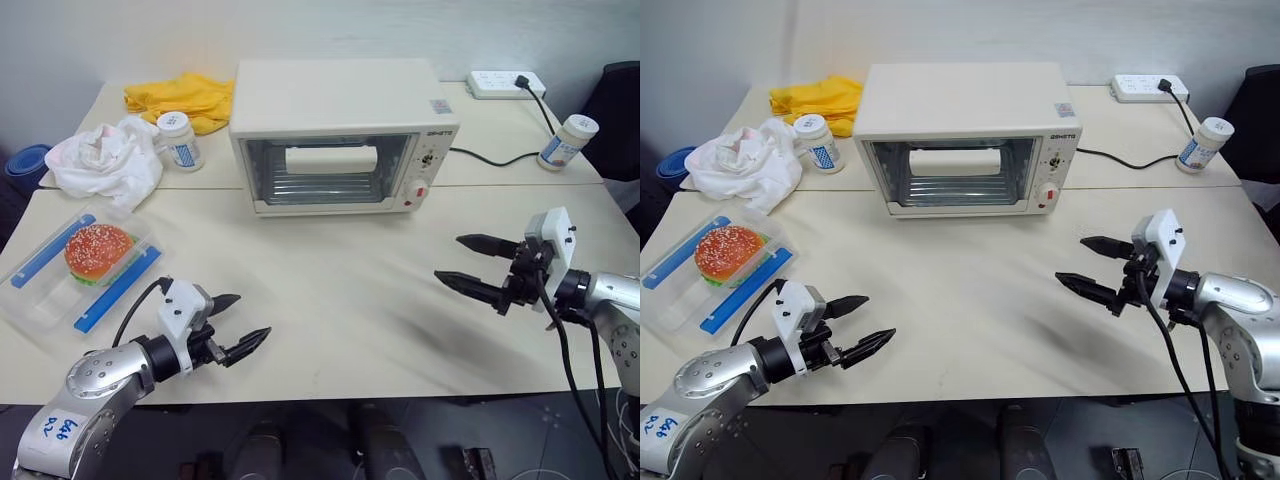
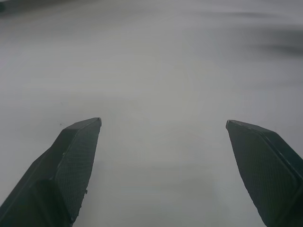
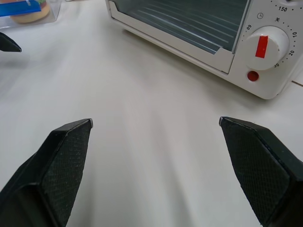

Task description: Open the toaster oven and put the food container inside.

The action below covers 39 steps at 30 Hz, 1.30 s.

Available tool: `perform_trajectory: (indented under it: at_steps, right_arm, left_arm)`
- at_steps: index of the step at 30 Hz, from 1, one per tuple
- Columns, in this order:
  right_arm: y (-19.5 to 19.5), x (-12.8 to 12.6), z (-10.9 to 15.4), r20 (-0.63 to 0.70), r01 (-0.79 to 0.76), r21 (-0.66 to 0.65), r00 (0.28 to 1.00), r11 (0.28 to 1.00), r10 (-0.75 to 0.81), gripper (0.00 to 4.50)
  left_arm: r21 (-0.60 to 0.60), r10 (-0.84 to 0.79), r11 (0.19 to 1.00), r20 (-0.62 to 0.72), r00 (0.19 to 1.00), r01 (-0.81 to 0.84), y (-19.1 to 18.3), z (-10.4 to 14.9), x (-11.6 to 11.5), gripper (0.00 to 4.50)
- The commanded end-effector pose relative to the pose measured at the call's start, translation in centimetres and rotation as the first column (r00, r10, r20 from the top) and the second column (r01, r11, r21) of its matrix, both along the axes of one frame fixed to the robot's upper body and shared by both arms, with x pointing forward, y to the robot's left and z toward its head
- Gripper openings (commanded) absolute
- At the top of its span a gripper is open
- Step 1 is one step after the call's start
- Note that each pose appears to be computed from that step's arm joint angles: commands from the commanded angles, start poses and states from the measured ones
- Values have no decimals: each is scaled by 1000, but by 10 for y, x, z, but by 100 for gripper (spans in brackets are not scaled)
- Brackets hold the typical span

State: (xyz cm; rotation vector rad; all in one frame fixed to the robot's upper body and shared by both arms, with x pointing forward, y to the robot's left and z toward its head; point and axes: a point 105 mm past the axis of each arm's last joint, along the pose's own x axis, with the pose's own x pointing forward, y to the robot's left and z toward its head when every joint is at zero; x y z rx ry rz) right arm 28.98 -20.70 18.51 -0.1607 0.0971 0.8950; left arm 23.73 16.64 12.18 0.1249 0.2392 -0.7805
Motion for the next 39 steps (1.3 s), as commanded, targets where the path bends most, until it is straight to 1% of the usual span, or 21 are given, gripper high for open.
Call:
perform_trajectory:
  at_steps: [1, 5, 9, 10, 12, 15, 16, 20, 23, 30, 39]
  right_arm:
    - [5, -4, 7, 28, -27, -7, 999, 1000, 27, 448]
    - [11, -2, 3, 17, -24, -12, 1000, 1000, 24, 448]
    - [17, 2, 3, -7, -35, 34, 999, 999, 35, 448]
    - [21, 4, 6, -4, -41, 55, 999, 998, 42, 448]
    - [30, 10, 14, 0, -53, 117, 999, 992, 53, 448]
    - [48, 16, 28, 5, -110, 199, 994, 974, 111, 448]
    - [52, 18, 31, 7, -121, 213, 992, 969, 123, 448]
    - [73, 40, 46, 34, -132, 254, 991, 958, 128, 448]
    - [85, 51, 55, 47, -162, 262, 987, 951, 155, 448]
    - [109, 66, 61, 75, -224, 226, 974, 948, 213, 448]
    - [117, 83, 76, 112, -230, 216, 971, 949, 210, 448]
  left_arm:
    - [-12, -4, 1000, 64, 998, 5, -2, 13, 1, 450]
    - [-54, 42, 998, 70, 997, -39, 1, 18, 8, 450]
    - [-165, 69, 985, 67, 995, -57, 1, 32, 13, 450]
    - [-195, 46, 980, 61, 997, -33, -2, 37, 12, 450]
    - [-190, -24, 981, 83, 996, 39, -9, 51, 8, 450]
    - [-183, -87, 977, 113, 990, 106, -12, 74, 8, 450]
    - [-189, -100, 974, 117, 988, 121, -13, 79, 8, 450]
    - [-213, -188, 952, 169, 968, 222, -20, 112, 3, 450]
    - [-193, -225, 946, 191, 955, 262, -21, 126, 1, 450]
    - [-120, -239, 956, 204, 949, 267, -16, 133, -1, 450]
    - [-115, -225, 959, 247, 943, 259, -18, 139, 0, 450]
